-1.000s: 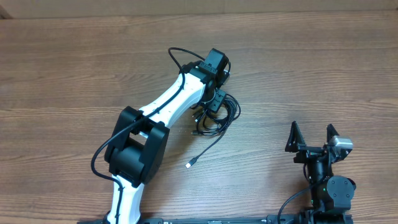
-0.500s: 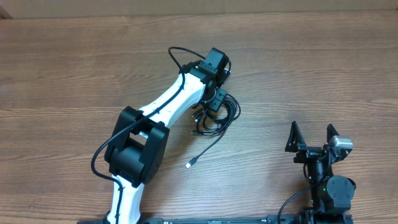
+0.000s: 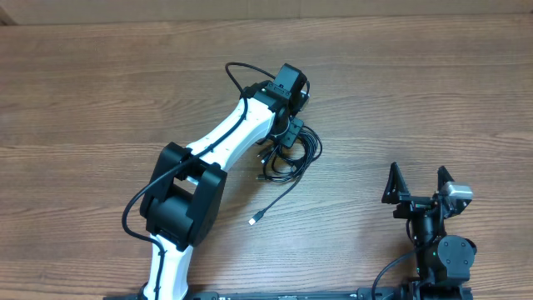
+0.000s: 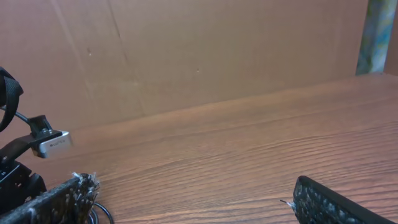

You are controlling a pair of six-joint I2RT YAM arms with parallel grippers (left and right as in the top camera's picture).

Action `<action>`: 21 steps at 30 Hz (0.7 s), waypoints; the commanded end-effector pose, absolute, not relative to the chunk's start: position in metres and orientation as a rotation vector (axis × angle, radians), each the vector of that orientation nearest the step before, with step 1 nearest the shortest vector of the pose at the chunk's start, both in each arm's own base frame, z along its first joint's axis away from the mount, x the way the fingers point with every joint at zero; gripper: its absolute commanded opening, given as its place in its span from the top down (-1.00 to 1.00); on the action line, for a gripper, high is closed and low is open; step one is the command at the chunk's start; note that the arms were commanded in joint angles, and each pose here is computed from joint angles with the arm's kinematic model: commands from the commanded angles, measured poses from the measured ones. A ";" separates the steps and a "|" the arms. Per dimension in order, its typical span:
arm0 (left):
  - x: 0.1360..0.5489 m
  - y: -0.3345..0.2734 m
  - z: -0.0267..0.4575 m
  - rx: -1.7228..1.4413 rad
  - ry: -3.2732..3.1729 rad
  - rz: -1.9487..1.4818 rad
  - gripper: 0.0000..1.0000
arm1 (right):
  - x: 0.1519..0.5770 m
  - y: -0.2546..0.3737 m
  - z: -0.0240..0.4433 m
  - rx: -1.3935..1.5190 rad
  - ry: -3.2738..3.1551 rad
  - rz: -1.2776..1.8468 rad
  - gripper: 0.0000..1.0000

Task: Untangle cables
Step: 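Lower the left gripper and grasp the black cable bundle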

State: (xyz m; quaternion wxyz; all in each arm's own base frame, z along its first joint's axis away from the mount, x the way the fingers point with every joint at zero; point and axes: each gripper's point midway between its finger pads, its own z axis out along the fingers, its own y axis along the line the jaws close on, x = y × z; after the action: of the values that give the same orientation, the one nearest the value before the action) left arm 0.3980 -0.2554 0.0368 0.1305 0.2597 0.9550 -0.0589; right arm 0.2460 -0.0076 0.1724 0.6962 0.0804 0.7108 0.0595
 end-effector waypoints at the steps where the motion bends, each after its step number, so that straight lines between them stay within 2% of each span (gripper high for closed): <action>1: 0.386 -0.257 0.021 0.761 2.847 -0.222 0.04 | 0.246 -0.010 0.170 0.192 1.584 0.124 -1.00; 4: 0.373 -0.251 0.015 0.707 2.927 -0.212 0.15 | 0.246 -0.010 0.170 0.192 1.584 0.124 -1.00; 10: 0.362 -0.245 0.013 0.568 3.017 -0.195 0.22 | 0.246 -0.010 0.170 0.192 1.584 0.124 -1.00; 11: 0.361 -0.244 0.013 0.540 3.028 -0.194 0.13 | 0.246 -0.010 0.170 0.192 1.584 0.124 -1.00; 12: 0.360 -0.244 0.013 0.523 3.034 -0.193 -0.12 | 0.246 -0.010 0.170 0.192 1.584 0.124 -1.00; 14: 0.360 -0.245 0.013 0.516 3.037 -0.204 -0.99 | 0.246 -0.010 0.170 0.192 1.584 0.124 -1.00; 19: 0.352 -0.251 0.014 0.528 3.062 -0.276 -0.99 | 0.246 -0.010 0.170 0.192 1.584 0.124 -1.00; 21: 0.340 -0.262 0.017 0.667 3.063 -0.403 -0.99 | 0.246 -0.010 0.170 0.192 1.584 0.124 -1.00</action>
State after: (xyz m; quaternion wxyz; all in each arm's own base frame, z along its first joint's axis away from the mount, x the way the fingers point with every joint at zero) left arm 0.3575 -0.2450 0.0184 0.0266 0.1761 0.9815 -0.0707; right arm 0.2460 -0.0075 0.1722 0.6960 0.0800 0.7111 0.0594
